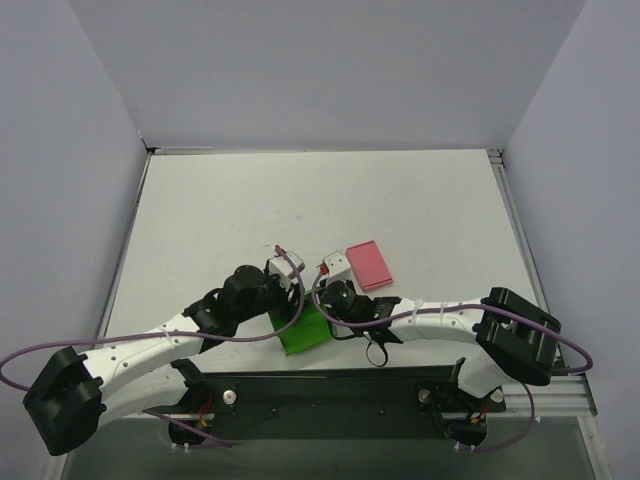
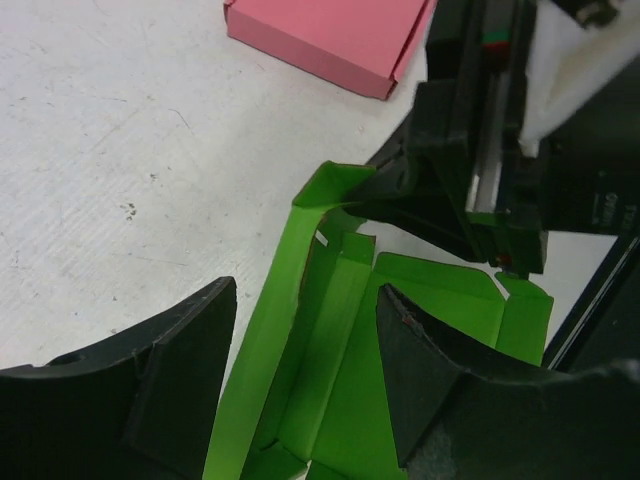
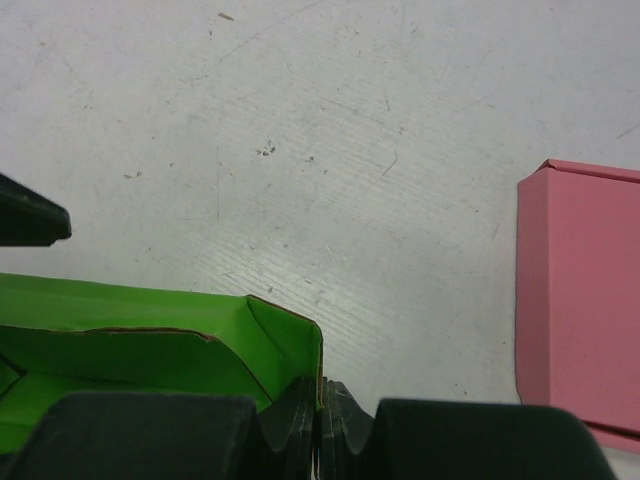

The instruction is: Fold the paper box

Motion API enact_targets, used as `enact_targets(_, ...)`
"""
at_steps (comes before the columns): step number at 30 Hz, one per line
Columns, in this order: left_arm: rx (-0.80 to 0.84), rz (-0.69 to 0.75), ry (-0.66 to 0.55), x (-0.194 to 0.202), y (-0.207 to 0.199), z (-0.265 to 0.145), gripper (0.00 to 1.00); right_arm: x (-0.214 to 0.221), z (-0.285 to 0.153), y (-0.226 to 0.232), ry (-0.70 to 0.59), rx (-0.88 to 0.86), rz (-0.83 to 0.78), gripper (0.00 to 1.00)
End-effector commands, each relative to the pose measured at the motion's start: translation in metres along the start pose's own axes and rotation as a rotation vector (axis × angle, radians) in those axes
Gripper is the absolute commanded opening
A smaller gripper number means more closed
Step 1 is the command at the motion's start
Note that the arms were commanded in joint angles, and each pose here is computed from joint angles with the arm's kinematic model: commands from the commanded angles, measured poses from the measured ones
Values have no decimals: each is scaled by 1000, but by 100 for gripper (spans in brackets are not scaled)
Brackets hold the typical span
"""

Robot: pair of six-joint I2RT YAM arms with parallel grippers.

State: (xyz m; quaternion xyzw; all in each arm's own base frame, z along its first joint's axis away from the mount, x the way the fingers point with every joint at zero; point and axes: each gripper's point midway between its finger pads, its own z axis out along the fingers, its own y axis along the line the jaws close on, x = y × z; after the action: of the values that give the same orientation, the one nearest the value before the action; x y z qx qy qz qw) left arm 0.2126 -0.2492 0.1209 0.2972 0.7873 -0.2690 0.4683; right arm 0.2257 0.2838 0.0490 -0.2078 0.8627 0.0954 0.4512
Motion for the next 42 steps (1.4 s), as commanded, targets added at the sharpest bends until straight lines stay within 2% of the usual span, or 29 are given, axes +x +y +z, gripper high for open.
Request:
enact_targets(1, -1, 105, -8, -12, -7, 0, 67, -4, 4, 5, 8, -60, -19, 0)
enact_targets(8, -62, 156, -38, -16, 2, 0, 66, -2, 4, 8, 24, -87, -29, 0)
enact_targets(23, -98, 210, 19, -5, 6, 12, 62, -6, -3, 3, 34, -106, -9, 0)
enact_targets(26, -99, 216, 27, -4, 6, 14, 54, -8, -5, 2, 34, -115, -10, 0)
enact_targets(35, -79, 245, 45, 1, 0, 18, 49, -9, -6, 0, 43, -123, -5, 0)
enact_targets(41, -68, 274, 56, 4, -6, 20, 28, -11, -9, 0, 46, -135, 18, 0)
enact_targets(42, -67, 279, 57, 5, -7, 21, 26, -12, -11, 1, 53, -139, 23, 6)
